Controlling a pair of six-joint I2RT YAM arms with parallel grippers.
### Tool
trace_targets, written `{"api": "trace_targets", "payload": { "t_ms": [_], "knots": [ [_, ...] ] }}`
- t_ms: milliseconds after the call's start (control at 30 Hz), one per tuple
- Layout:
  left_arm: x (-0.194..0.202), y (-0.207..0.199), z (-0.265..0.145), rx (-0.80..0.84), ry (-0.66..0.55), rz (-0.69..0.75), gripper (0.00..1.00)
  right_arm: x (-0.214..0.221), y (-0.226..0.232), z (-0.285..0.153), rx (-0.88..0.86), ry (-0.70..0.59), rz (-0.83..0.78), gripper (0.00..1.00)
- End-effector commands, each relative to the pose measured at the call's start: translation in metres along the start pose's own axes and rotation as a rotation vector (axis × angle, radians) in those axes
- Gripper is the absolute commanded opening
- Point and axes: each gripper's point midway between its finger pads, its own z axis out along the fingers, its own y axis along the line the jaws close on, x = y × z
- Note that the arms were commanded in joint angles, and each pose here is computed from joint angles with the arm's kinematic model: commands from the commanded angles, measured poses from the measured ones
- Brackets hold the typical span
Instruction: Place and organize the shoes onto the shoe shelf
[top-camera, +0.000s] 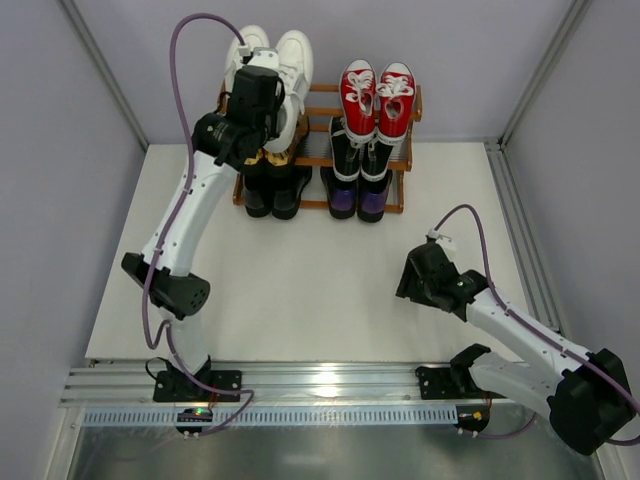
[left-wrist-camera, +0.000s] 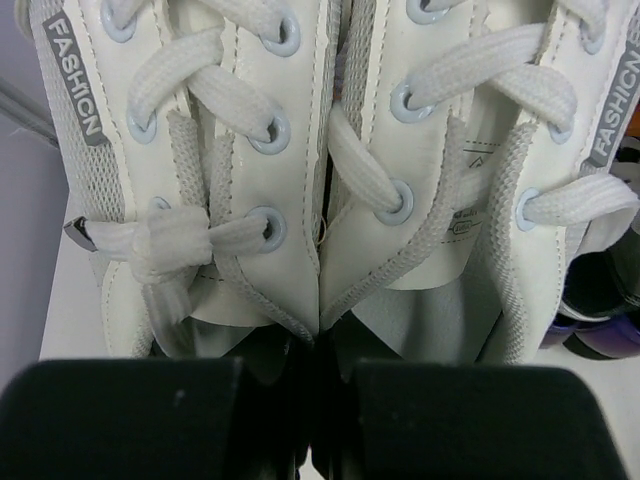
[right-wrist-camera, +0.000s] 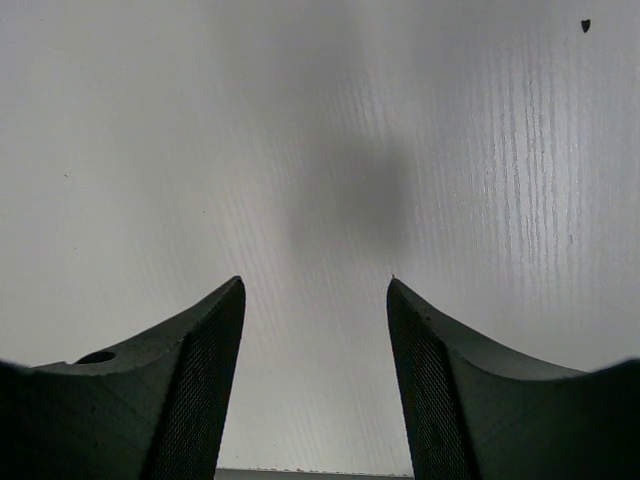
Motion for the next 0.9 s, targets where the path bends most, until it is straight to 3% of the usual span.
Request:
{"api": "trace_targets", "payload": {
  "t_ms": [0, 300, 867],
  "knots": [
    [-0.09, 0.036, -0.011, -0.03, -0.301, -0.158, 0.0, -0.015, 0.012, -0.002, -0.033, -0.033, -0.007, 0.61],
    [-0.11, 0.027, 0.019, -0.024, -0.381, -0.165, 0.0, -0.02, 0.011, 0.0, -0.01, -0.035, 0.0, 0.61],
    [-0.097, 0.029, 0.071, -0.012, -0.36, -0.167, 0.0, -0.034, 0.019, 0.01, -0.005, -0.021, 0.015, 0.61]
  ]
}}
